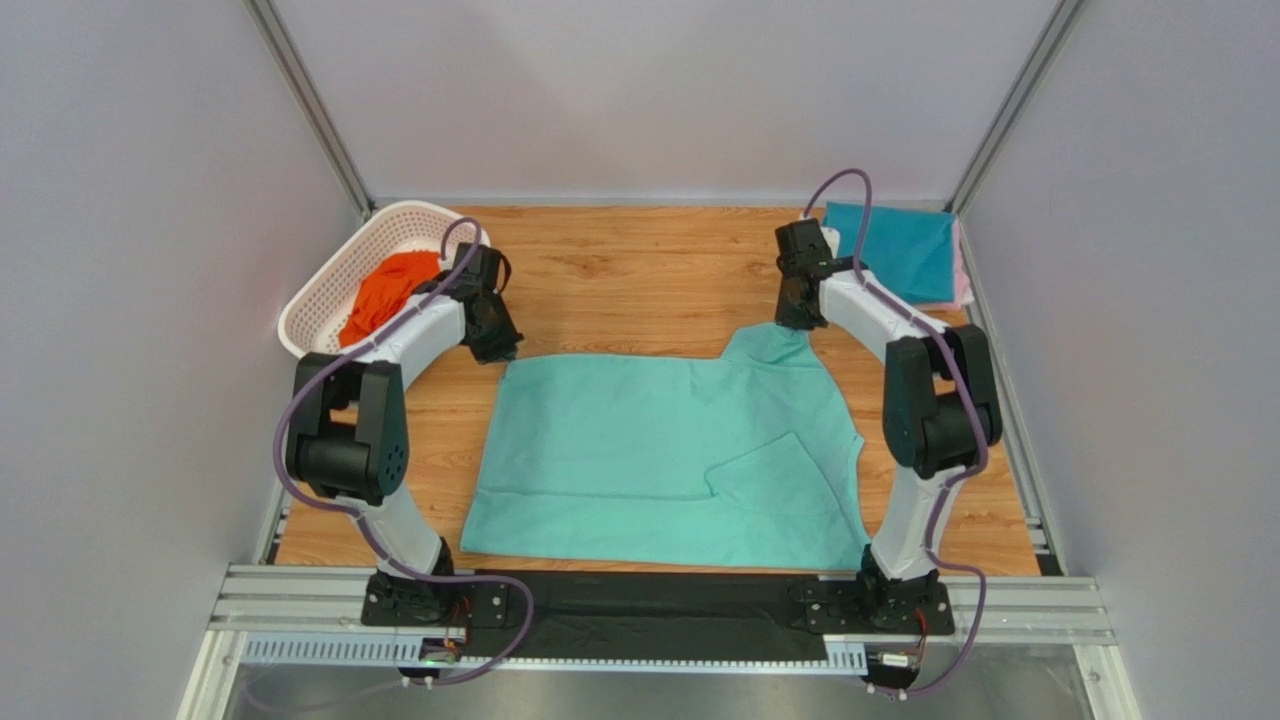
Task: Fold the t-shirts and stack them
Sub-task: Fold the tshirt
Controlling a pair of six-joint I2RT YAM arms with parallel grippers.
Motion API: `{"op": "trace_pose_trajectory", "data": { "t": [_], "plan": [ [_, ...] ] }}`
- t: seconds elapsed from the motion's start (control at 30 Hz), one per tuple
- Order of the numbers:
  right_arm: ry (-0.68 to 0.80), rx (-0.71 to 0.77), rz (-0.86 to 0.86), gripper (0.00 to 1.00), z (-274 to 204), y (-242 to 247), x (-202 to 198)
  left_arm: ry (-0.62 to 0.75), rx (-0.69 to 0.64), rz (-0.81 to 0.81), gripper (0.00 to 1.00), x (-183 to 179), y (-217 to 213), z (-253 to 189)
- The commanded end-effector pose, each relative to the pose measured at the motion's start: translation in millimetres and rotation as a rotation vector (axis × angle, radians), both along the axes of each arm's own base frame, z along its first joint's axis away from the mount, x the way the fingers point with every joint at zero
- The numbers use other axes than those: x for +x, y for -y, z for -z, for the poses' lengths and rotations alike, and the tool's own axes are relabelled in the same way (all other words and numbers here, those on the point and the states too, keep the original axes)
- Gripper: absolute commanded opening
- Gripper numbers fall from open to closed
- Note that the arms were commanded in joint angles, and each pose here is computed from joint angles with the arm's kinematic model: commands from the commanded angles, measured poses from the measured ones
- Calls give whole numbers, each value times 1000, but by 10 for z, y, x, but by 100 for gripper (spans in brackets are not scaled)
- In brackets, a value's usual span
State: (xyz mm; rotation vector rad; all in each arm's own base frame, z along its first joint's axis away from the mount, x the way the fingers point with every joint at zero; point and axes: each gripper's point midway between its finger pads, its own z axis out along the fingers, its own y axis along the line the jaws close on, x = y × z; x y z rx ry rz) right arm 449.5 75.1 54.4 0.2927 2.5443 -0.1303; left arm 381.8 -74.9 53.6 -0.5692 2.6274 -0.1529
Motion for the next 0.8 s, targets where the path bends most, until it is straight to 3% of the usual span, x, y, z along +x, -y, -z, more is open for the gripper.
{"op": "trace_pose_trajectory", "data": {
  "t": [0.0,0.17,0.77],
  "plan": [
    [121,26,-43,0,-473,-98,-134,93,-37,4,0,-25,68,-270],
    [166,57,-64,0,-718,-117,-540,139,-41,18,0,-251,99,-403],
    [125,95,-120,0,-933,86,-1929,229,-36,-36,0,-928,-106,-498]
  ]
}}
